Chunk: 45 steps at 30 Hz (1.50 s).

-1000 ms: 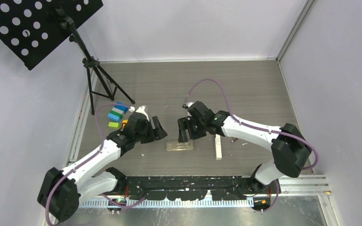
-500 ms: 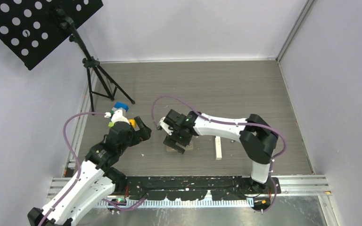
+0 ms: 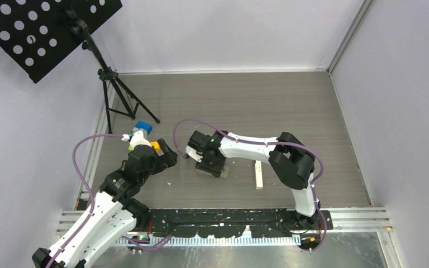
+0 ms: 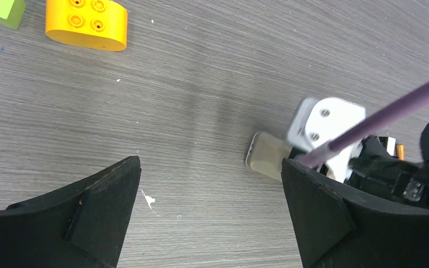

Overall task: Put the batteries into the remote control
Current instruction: Pick up the remote control from the center of the board, then place the remote control at the center of the board.

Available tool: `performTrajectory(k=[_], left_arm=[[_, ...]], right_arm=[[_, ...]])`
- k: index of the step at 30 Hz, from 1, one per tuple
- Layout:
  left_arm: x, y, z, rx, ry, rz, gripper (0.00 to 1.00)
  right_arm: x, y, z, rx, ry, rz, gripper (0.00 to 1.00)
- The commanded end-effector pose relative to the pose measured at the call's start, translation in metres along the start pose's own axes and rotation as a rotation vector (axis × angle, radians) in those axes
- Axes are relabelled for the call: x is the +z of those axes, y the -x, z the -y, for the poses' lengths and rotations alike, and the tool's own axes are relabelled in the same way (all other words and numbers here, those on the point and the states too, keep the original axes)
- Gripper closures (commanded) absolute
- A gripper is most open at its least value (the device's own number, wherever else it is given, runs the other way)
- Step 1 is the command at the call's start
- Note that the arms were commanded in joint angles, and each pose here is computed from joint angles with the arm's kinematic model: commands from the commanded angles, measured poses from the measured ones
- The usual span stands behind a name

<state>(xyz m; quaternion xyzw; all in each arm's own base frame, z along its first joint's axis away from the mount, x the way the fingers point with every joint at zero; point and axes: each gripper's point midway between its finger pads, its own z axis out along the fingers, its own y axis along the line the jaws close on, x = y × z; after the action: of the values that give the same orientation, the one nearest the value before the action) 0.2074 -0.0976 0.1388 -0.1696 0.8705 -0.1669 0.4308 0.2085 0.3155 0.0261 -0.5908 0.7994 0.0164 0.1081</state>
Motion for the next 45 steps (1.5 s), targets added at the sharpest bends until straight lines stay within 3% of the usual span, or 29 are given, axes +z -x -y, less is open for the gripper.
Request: performTrajectory(k=[1,4,10,16,19,22,26,29,33,39,45], left_arm=[[-0.007,0.021,0.008,0.002,-0.011,0.059,0.0],[-0.007,0.022,0.008,0.002,-0.014,0.064,0.0],[-0.008,0.024,0.012,-0.001,-0.034,0.074,0.0],[-0.005,0.019,0.015,-0.002,-0.049,0.047,0.0],[-0.003,0.014,0.018,-0.003,-0.056,0.022,0.0],[-0.001,0.01,0.018,0.0,-0.05,-0.002,0.0],[0.002,0.009,0.019,0.007,-0.047,-0.011,0.0],[0.003,0.007,0.028,0.017,-0.085,-0.03,0.0],[0.006,0.003,0.039,0.039,-0.125,-0.074,0.0],[0.009,0.002,0.05,0.103,-0.186,-0.091,0.0],[0.012,-0.002,0.052,0.114,-0.212,-0.085,0.0]], right_arm=[[-0.012,0.018,0.023,0.058,-0.032,0.077,0.65],[-0.021,0.025,0.044,0.156,-0.063,0.151,0.66],[-0.03,0.012,0.133,0.563,-0.216,0.253,0.65],[-0.023,-0.043,0.226,0.956,-0.49,0.216,0.65],[-0.017,-0.063,0.252,1.163,-0.506,0.214,0.64],[-0.012,-0.071,0.268,1.24,-0.504,0.238,0.61],[0.001,-0.075,0.273,1.273,-0.478,0.212,0.54],[0.002,-0.083,0.267,1.297,-0.47,0.168,0.38],[-0.019,-0.082,0.259,1.321,-0.456,0.248,0.2],[-0.065,-0.088,0.231,1.33,-0.435,0.326,0.18],[-0.073,-0.119,0.159,1.324,-0.412,0.3,0.19]])
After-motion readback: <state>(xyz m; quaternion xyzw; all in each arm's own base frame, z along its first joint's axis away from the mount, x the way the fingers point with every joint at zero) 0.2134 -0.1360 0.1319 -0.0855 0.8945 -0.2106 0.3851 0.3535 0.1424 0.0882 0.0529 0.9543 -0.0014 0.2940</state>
